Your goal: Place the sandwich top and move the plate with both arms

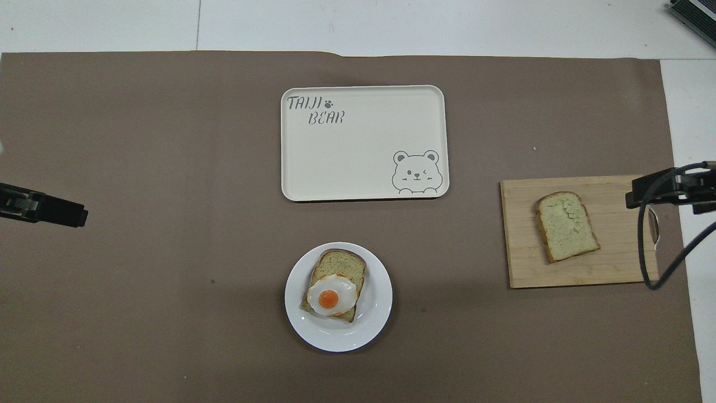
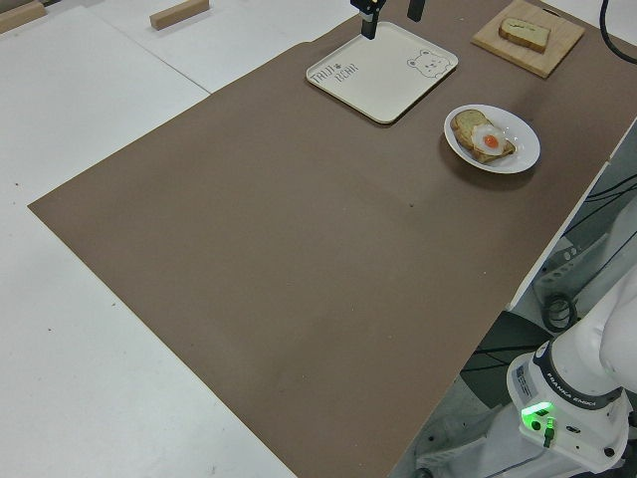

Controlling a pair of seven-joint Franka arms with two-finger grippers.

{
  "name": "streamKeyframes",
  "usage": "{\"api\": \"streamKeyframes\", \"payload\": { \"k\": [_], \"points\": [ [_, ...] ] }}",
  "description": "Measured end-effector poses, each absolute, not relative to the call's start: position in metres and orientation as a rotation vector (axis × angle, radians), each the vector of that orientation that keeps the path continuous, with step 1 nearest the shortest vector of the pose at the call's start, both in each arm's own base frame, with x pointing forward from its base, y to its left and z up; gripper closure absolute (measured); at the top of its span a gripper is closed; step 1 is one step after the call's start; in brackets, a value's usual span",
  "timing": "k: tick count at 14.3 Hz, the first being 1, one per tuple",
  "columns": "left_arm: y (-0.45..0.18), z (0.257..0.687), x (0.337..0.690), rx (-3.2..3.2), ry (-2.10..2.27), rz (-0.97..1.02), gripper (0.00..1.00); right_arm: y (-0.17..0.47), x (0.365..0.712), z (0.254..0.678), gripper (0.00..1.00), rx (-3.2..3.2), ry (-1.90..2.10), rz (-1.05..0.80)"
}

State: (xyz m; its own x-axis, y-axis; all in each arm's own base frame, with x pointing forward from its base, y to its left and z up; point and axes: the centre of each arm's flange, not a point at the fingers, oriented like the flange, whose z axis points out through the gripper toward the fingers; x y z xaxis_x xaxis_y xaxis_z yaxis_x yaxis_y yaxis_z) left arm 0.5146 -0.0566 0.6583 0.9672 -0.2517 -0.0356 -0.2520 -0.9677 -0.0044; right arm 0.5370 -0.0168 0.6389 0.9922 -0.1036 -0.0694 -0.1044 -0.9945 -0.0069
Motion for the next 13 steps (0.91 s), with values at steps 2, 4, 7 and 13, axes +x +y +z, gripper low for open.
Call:
{"api": "streamKeyframes", "payload": {
  "k": [2, 4, 7, 13],
  "points": [
    [-0.0566, 0.6583, 0.5146, -3.107, 0.398, 0.054, 0.0, -0.0164, 0.5371, 0.639, 0.0, -3.125, 0.162, 0.107],
    [-0.0566, 0.6583, 0.5146, -3.107, 0.398, 0.054, 0.0, -0.0163, 0.5371, 0.6391, 0.0, -3.125, 0.161, 0.106],
    [-0.0566, 0.6583, 0.5146, -3.107, 0.398, 0.054, 0.0, -0.0164, 0.5374, 0.6394, 0.0, -3.125, 0.162, 0.101],
    [-0.0566, 0.6583, 0.5146, -3.107, 0.398, 0.054, 0.0, -0.0182, 0.5377, 0.6396, 0.0, -3.125, 0.167, 0.096]
  ]
}}
